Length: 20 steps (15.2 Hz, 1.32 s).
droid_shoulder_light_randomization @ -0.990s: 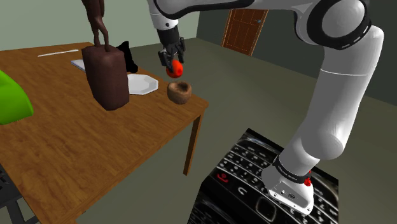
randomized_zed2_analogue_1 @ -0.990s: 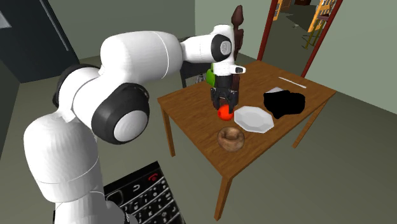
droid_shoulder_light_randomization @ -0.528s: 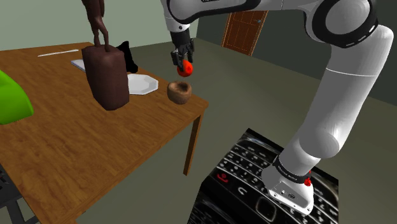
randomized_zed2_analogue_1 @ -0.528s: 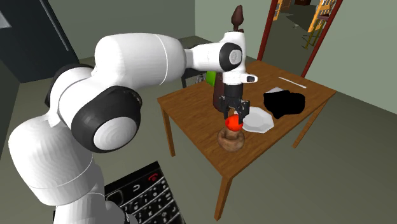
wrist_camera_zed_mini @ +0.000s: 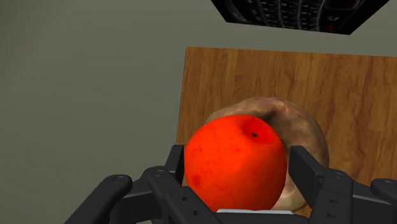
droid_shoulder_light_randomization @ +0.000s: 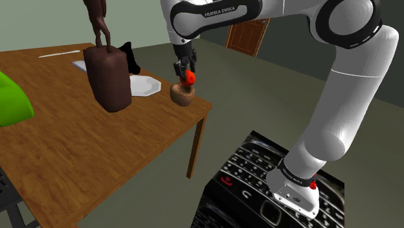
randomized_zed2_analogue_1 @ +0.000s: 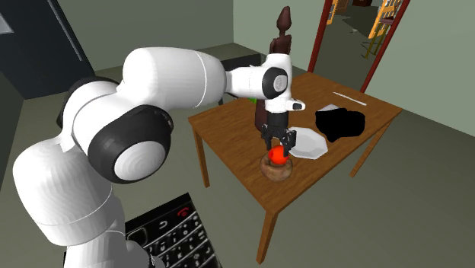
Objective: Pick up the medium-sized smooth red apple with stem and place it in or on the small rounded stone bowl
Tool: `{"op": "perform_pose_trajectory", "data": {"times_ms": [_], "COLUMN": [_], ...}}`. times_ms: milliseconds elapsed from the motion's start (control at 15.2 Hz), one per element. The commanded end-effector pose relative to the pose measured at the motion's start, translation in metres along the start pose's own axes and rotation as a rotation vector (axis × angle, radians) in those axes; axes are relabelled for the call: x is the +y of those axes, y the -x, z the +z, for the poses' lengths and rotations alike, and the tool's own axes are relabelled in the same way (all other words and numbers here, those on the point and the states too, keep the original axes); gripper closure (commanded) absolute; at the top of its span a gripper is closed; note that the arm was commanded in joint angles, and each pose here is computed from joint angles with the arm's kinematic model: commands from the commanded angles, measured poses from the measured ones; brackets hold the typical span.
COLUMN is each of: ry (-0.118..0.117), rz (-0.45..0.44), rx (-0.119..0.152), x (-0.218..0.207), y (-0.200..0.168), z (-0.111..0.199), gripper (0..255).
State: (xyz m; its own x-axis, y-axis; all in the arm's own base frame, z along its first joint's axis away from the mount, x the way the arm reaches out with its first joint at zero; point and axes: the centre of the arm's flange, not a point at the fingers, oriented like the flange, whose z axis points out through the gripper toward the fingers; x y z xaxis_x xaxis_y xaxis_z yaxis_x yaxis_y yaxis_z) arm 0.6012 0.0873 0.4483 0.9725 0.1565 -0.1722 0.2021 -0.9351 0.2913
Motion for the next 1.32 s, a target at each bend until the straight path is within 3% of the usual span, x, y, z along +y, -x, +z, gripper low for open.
{"op": "perform_pose_trajectory", "data": {"times_ms": [0,660,726,1056,1254], "ry": [0.0,0.0,0.0,0.0,0.0], "rz": [0.0,0.0,0.0,0.0,0.0], "rx": [0.001,0.001,0.001,0.001,0.001], "x": [-0.003,-0.007,-0.007,-0.007,-0.007], "y": [-0.002,-0.004,-0.004,-0.004,-0.004], "z": [0.01,0.022,0.024,0.022,-0.017], "gripper": [255,255,0,0,0]}}
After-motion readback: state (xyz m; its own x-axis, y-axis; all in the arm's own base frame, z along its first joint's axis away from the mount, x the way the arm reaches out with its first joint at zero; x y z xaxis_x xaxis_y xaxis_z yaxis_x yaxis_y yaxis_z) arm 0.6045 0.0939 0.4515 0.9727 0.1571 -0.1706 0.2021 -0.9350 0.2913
